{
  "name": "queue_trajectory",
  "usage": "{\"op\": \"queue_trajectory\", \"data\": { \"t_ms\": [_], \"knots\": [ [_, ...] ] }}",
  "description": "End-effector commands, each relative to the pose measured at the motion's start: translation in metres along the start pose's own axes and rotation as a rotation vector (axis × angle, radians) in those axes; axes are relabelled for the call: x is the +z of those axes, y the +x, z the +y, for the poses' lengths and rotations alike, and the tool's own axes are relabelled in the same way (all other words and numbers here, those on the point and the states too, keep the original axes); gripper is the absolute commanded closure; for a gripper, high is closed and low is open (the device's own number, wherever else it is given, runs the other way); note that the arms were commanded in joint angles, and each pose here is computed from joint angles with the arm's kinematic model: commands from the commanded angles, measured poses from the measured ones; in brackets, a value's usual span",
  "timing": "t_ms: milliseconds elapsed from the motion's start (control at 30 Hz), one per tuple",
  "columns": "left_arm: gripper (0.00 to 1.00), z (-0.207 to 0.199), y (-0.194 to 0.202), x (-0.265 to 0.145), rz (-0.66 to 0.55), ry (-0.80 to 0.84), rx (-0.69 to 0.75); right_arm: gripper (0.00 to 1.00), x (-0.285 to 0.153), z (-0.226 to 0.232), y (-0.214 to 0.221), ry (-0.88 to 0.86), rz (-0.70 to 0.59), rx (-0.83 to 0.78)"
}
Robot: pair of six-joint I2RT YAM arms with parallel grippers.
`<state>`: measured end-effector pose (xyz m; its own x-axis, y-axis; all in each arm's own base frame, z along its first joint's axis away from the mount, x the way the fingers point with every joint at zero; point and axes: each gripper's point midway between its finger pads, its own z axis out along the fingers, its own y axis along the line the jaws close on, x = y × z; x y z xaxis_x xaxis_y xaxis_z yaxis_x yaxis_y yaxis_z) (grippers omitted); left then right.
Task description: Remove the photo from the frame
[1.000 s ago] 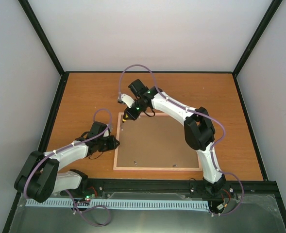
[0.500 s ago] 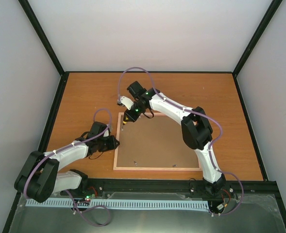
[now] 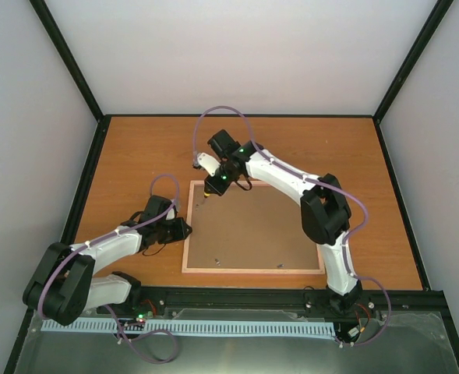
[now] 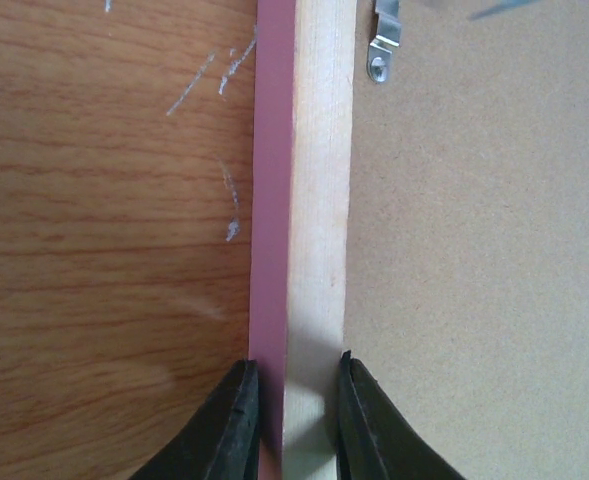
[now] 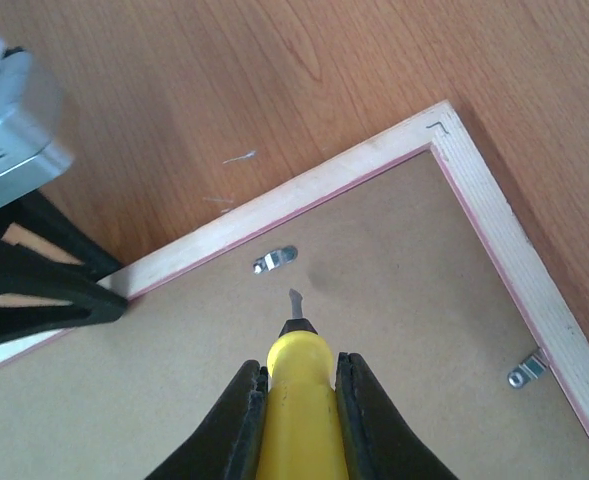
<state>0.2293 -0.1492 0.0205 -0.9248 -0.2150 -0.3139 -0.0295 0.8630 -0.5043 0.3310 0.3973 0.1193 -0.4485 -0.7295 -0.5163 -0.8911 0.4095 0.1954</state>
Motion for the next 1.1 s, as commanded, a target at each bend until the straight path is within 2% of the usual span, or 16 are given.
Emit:
{"op": "queue_trajectory", "data": {
  "t_ms": [0,67,167,200,333,500,667,900,1067],
  "knots": [
    [0.93,-0.004,0.002,-0.006,0.021,0.0,-0.037,0.97,-0.046,0.019,-0.013,-0.007,-0.064,-0.072],
    [0.8,-0.009,-0.007,-0.012,0.0,-0.007,-0.025,0.97,-0.057,0.024,-0.006,-0.016,-0.055,-0.098],
    [0.54,-0.026,-0.03,-0.026,-0.053,0.008,0.005,0.97,-0.073,0.029,0.012,-0.009,-0.05,-0.118],
    [0.49,-0.034,-0.036,-0.03,-0.064,0.029,0.024,0.97,-0.079,0.032,0.018,-0.016,-0.057,-0.117],
    [0.36,-0.061,-0.064,-0.047,-0.132,0.071,0.104,0.97,-0.109,0.045,0.043,-0.04,-0.07,-0.122],
    [0.29,-0.087,-0.113,-0.053,-0.22,0.058,0.221,0.97,-0.137,0.071,0.082,-0.051,-0.062,-0.277],
    [0.27,-0.117,-0.156,-0.024,-0.2,0.085,0.299,0.95,-0.158,0.113,0.131,-0.184,-0.055,-0.433],
    [0.26,-0.131,-0.187,0.02,-0.156,0.087,0.338,0.96,-0.151,0.116,0.186,-0.152,0.075,-0.463],
    [0.29,-0.125,-0.192,0.051,-0.109,0.07,0.369,0.96,-0.143,0.127,0.214,-0.199,0.085,-0.505]
  ]
}}
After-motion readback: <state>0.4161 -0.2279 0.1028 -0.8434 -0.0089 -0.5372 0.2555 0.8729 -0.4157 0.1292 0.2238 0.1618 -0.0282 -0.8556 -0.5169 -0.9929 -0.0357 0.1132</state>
